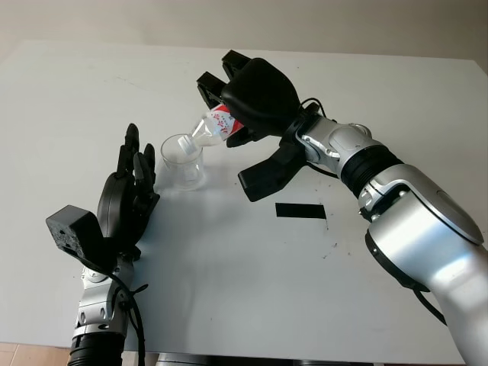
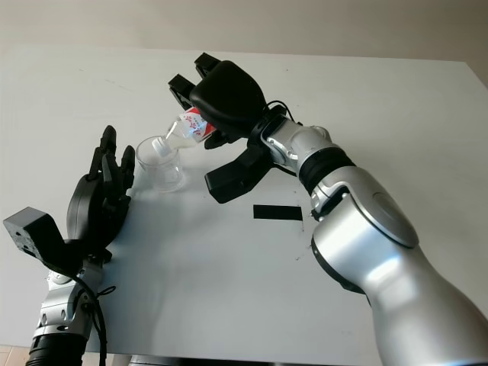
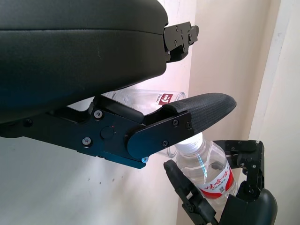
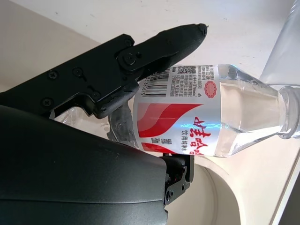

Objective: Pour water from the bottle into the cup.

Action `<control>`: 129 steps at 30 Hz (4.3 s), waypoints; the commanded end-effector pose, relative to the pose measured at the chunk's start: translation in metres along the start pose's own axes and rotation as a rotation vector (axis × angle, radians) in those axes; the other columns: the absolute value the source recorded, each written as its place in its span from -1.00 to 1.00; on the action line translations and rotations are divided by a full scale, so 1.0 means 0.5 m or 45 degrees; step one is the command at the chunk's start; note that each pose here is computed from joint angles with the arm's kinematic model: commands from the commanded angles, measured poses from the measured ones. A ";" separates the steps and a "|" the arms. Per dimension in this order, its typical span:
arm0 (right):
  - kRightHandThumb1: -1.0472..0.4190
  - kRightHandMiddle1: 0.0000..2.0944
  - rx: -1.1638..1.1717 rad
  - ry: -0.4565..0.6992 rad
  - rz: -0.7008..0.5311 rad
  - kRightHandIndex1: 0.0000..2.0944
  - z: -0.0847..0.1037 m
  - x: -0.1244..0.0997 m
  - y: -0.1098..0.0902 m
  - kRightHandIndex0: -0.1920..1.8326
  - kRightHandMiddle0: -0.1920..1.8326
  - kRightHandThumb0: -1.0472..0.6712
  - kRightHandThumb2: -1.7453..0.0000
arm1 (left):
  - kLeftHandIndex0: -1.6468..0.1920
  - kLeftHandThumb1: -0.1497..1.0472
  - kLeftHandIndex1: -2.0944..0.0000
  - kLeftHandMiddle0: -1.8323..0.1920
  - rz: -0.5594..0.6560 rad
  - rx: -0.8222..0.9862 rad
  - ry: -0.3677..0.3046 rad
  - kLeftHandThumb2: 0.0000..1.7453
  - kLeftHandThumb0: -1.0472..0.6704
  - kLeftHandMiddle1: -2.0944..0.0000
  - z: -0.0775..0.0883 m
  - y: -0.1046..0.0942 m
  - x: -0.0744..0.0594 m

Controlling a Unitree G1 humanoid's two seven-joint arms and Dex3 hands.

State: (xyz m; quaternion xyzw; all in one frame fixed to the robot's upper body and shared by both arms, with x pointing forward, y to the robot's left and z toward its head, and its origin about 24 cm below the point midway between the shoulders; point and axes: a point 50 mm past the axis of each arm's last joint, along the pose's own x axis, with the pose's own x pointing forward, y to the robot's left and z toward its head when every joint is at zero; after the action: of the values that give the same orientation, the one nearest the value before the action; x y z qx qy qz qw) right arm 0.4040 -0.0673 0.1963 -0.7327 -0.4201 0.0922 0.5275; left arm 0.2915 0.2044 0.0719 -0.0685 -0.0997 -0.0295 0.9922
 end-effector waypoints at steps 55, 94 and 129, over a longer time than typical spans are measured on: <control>-1.00 1.00 2.224 0.722 -0.156 1.00 0.018 -0.263 0.038 0.31 0.12 -0.11 0.76 | 1.00 1.00 0.96 0.93 -0.028 -0.006 0.101 -0.09 -0.71 0.95 -0.023 0.002 -0.010; -1.00 1.00 2.303 0.999 -0.110 1.00 0.105 -0.317 0.155 0.23 0.05 -0.10 0.70 | 0.97 1.00 0.95 0.91 -0.008 0.009 0.080 -0.11 -0.70 0.95 -0.005 0.026 -0.010; -0.77 -1.00 2.235 1.003 -0.169 -1.00 0.123 -0.378 0.156 -1.00 -1.00 -0.73 0.94 | 0.95 1.00 0.95 0.89 0.003 0.021 0.086 -0.12 -0.71 0.95 -0.003 0.030 -0.010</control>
State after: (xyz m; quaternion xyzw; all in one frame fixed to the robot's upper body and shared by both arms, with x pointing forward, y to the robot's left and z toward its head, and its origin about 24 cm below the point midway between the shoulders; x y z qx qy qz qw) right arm 0.2929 -0.1644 0.0505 -0.0355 -0.0395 0.0990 0.9937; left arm 0.2903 0.2183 0.0696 -0.0637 -0.0692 -0.0309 0.9951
